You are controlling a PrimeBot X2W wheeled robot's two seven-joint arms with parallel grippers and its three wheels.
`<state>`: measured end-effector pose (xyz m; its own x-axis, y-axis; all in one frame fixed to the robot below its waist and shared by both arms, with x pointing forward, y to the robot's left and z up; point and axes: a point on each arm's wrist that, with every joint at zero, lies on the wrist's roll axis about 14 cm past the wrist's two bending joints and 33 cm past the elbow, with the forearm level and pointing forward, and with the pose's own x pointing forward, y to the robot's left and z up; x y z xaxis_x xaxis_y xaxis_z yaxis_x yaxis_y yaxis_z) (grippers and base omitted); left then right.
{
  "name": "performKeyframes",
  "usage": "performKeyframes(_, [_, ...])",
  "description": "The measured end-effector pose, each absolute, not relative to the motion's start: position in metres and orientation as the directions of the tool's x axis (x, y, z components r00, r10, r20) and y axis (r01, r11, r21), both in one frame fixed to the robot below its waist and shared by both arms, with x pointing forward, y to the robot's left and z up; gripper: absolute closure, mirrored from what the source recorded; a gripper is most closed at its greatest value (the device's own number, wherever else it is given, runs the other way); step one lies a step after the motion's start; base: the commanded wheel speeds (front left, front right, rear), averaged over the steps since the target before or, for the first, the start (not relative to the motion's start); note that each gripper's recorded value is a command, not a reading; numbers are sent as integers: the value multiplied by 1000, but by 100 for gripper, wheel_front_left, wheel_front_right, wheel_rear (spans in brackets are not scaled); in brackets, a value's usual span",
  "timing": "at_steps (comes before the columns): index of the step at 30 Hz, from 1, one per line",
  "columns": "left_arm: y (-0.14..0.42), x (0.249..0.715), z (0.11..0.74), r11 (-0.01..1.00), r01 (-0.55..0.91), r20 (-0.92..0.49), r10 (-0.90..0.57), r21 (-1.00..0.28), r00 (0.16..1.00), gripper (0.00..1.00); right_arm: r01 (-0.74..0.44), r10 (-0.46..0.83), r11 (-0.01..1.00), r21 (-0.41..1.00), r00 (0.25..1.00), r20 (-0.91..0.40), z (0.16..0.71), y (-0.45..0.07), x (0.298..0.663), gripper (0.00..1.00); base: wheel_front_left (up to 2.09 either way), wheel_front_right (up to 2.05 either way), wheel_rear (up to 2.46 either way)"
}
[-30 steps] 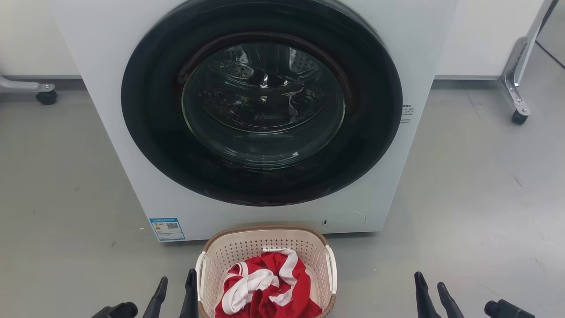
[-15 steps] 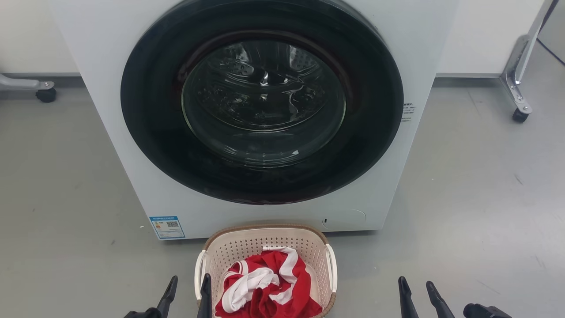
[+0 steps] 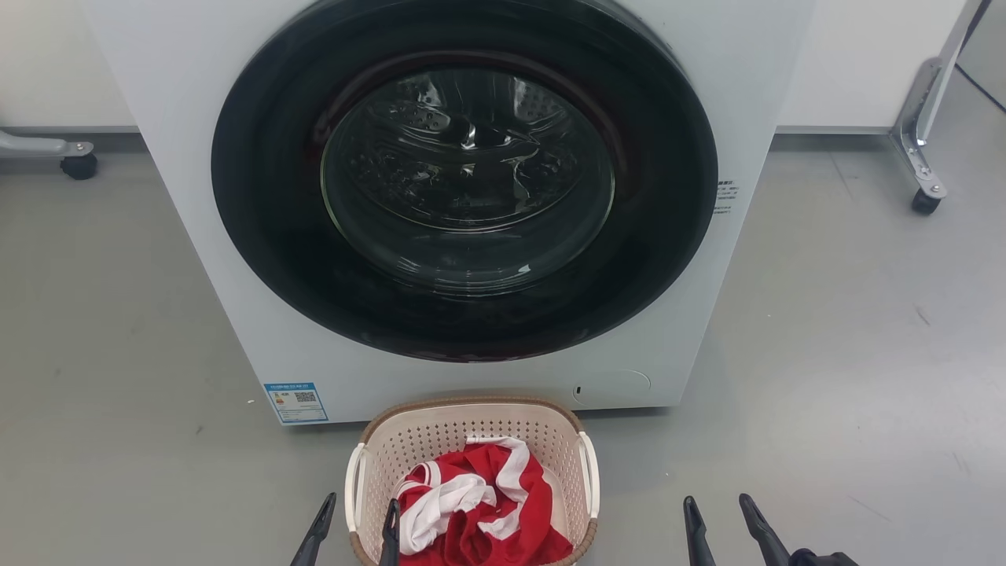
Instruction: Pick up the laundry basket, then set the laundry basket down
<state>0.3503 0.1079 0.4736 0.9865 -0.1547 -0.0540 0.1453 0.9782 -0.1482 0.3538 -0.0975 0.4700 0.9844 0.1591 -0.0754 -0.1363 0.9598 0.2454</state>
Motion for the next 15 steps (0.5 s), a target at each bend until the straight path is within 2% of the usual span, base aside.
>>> performKeyframes(7, [101, 348, 477, 983, 172, -22, -174, -56, 985, 0, -181, 189, 972, 150, 981, -35, 476, -89, 352, 0, 0, 0, 0])
performKeyframes(15, [104, 348, 476, 985, 161, -25, -162, -55, 986, 0, -176, 182, 974, 141, 983, -32, 477, -90, 351, 0, 0, 0, 0])
